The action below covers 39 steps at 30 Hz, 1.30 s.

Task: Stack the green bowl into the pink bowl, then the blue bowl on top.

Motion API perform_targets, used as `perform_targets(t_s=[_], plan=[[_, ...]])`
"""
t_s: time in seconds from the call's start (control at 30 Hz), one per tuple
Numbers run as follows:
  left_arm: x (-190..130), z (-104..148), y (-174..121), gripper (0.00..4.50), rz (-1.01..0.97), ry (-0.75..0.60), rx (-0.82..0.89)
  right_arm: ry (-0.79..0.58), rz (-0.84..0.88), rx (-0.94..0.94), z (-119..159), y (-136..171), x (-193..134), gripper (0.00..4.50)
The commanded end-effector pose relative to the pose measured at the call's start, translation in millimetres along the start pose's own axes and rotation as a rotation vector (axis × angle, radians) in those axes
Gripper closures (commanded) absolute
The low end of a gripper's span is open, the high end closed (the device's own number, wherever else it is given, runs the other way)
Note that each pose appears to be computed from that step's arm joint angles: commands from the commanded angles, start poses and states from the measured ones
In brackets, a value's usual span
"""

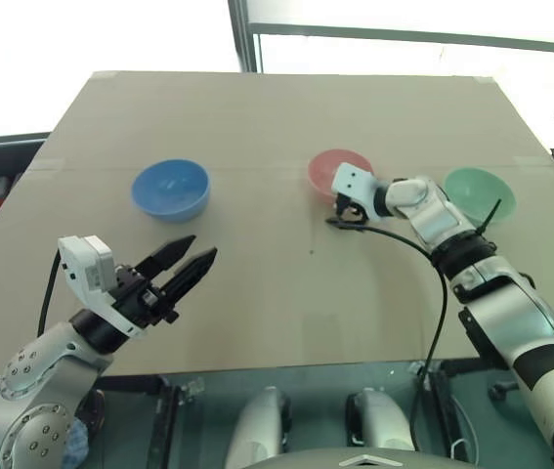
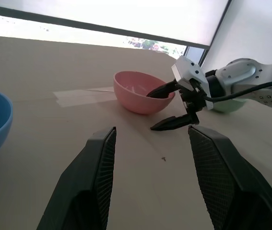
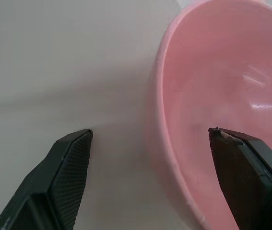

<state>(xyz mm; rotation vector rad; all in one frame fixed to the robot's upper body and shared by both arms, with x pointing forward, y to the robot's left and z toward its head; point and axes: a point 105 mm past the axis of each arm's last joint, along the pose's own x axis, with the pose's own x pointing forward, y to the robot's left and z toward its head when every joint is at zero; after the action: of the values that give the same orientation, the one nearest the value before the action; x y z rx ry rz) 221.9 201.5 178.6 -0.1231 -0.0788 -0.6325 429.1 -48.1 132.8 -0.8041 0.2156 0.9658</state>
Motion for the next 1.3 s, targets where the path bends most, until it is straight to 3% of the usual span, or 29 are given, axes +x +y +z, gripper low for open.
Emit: perform_targets(t_s=[0.03, 0.23, 0.27, 0.57, 0.83, 1.07, 1.2, 1.23, 1.27, 1.3], plan=[[-2.2, 14.1, -6.0, 1.89, -0.008, -0.048, 0.059, -0.065, -0.025, -0.048, 20.5, -11.9, -3.2, 1.71], [-5.0, 13.6, -2.2, 1.89, -0.002, -0.048, 0.056, -0.073, -0.03, -0.048, 21.9, -15.8, -4.9, 4.24], [-5.0, 13.9, -2.6, 1.89, -0.011, -0.049, 0.057, -0.075, -0.03, -0.049, 22.0, -16.0, -5.3, 4.38], [1.4, 17.0, -5.4, 1.89, -0.099, -0.064, 0.037, -0.108, 0.052, -0.088, 23.5, -2.3, -14.9, 4.38], [6.4, 18.9, -7.4, 1.89, -0.186, -0.071, 0.018, -0.119, 0.339, -0.244, 32.0, 82.5, -63.2, 4.38], [20.6, 16.6, -8.2, 1.89, -0.235, -0.085, -0.011, -0.117, 0.324, -0.204, 52.7, 111.7, -71.5, 4.38], [26.5, 13.3, -11.7, 1.89, -0.279, -0.068, -0.017, -0.08, 0.304, -0.211, 47.3, 117.1, -66.2, 4.38], [27.5, 14.2, -11.3, 1.89, -0.28, -0.073, -0.017, -0.073, 0.297, -0.217, 46.0, 116.2, -66.1, 3.71], [28.3, 15.3, -11.3, 1.89, -0.281, -0.08, -0.02, -0.072, 0.288, -0.224, 45.8, 114.7, -66.0, 3.47], [28.9, 16.2, -11.0, 1.89, -0.28, -0.087, -0.022, -0.071, 0.279, -0.223, 45.8, 113.3, -65.9, 2.9]])
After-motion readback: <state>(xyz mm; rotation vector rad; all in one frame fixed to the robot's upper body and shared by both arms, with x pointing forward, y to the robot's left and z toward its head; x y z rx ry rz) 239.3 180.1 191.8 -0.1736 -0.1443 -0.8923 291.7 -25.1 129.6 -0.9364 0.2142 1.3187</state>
